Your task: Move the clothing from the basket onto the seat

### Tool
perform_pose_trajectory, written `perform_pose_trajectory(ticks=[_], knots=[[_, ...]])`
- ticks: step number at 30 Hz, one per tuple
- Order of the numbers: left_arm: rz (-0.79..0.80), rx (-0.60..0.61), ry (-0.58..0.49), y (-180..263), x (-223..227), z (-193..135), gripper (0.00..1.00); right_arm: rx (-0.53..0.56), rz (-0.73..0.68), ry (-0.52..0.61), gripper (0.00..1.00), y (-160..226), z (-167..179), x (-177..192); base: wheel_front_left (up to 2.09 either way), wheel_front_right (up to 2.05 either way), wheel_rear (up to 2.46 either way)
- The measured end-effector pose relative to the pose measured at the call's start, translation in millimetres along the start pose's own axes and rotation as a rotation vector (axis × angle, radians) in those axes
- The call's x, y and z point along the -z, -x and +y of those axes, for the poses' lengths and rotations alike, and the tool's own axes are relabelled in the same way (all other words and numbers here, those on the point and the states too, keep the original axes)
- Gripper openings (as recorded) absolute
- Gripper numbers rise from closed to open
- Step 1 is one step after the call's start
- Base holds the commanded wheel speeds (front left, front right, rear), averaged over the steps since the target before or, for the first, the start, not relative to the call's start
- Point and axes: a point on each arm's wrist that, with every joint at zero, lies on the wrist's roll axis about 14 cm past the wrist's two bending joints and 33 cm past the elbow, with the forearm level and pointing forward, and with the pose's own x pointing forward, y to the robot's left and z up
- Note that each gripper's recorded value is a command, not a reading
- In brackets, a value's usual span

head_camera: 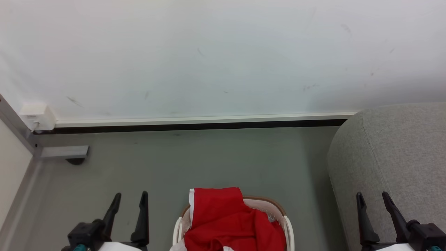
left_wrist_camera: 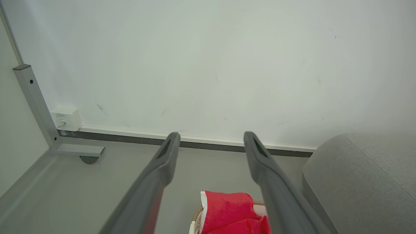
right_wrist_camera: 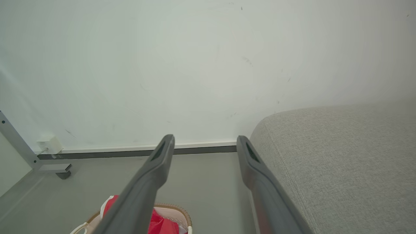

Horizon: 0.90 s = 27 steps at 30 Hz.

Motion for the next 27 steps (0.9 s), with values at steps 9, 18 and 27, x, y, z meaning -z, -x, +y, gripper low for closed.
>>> perform_pose_trajectory(ticks=[9,18,27], knots=[[-0.002,0.026,-0.074,1.4,2.1,-4.2,1.0,0.009,0.006,0.046,1.0,3.1,-5.2,3.8,0.0,0.0,0.0],[0.006,0.056,-0.146,3.9,7.9,-9.4,1.0,0.006,0.008,0.088,1.0,4.8,-6.3,6.2,0.0,0.0,0.0],[0.006,0.08,-0.214,4.8,11.4,-12.6,1.0,0.003,0.015,0.097,1.0,5.3,-6.4,11.3,0.0,0.0,0.0]])
